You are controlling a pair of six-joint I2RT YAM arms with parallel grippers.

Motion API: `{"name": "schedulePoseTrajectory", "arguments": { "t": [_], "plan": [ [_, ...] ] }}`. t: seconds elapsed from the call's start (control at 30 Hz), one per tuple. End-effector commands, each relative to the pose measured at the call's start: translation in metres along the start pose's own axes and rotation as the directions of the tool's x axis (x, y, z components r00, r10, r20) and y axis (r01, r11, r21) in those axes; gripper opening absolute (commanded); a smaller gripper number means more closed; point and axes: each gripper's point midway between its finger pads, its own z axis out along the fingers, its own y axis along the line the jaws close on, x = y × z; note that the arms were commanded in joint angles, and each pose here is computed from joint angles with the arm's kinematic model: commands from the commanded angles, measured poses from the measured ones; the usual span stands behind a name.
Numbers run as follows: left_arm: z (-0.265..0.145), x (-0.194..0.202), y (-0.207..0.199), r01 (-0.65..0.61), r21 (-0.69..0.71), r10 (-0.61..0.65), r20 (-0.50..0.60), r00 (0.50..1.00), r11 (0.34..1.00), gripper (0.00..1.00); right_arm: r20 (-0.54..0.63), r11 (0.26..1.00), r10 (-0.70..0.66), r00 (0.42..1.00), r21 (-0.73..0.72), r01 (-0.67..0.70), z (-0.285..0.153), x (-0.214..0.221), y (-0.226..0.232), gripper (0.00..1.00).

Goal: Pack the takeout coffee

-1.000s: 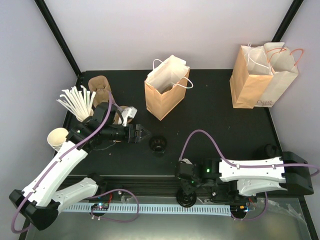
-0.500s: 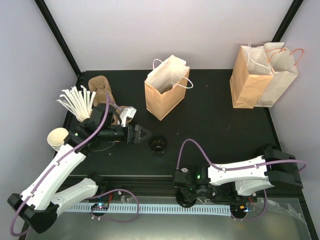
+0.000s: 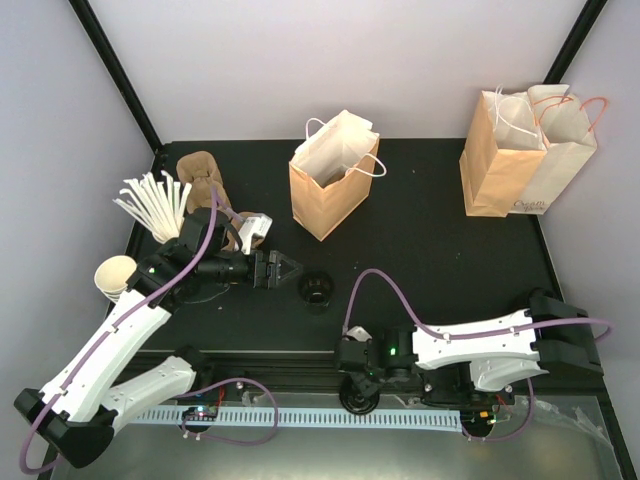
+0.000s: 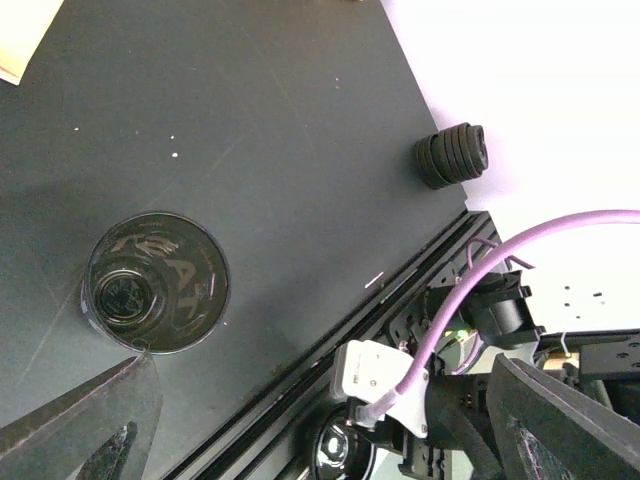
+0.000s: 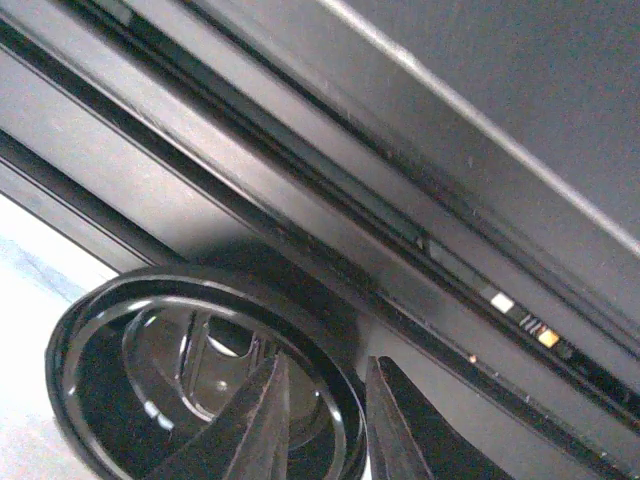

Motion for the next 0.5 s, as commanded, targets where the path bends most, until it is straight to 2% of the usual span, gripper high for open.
{"name": "schedulePoseTrajectory", "arguments": {
  "t": [0.0,0.13,0.3,0.4,0.47],
  "plan": [
    [-0.003,-0.004,-0.003,-0.028,0.007,0.028,0.02,0.999,1.0,0.92,0.154,0.999,0.025,0.988,0.029,-0.03,-0.024,-0.034,0.001,0.25],
    [-0.003,-0.001,-0.004,-0.03,0.015,0.03,0.013,0.999,0.999,0.92,0.203,0.998,0.05,0.978,0.014,-0.054,-0.033,-0.051,-0.003,0.25],
    [-0.002,0.009,-0.006,-0.016,0.045,0.016,-0.021,1.0,0.999,0.91,0.173,0.996,0.08,0.982,-0.059,-0.071,-0.032,-0.043,-0.005,0.26],
    [0.001,0.018,-0.007,-0.008,0.084,0.012,-0.047,0.999,0.996,0.91,0.114,0.994,0.067,0.991,-0.099,-0.056,-0.026,-0.028,-0.003,0.39],
    [0.002,0.02,-0.008,-0.005,0.096,0.01,-0.053,0.999,0.995,0.92,0.067,0.992,0.055,0.996,-0.121,-0.047,-0.021,-0.017,-0.001,0.41]
  ]
}}
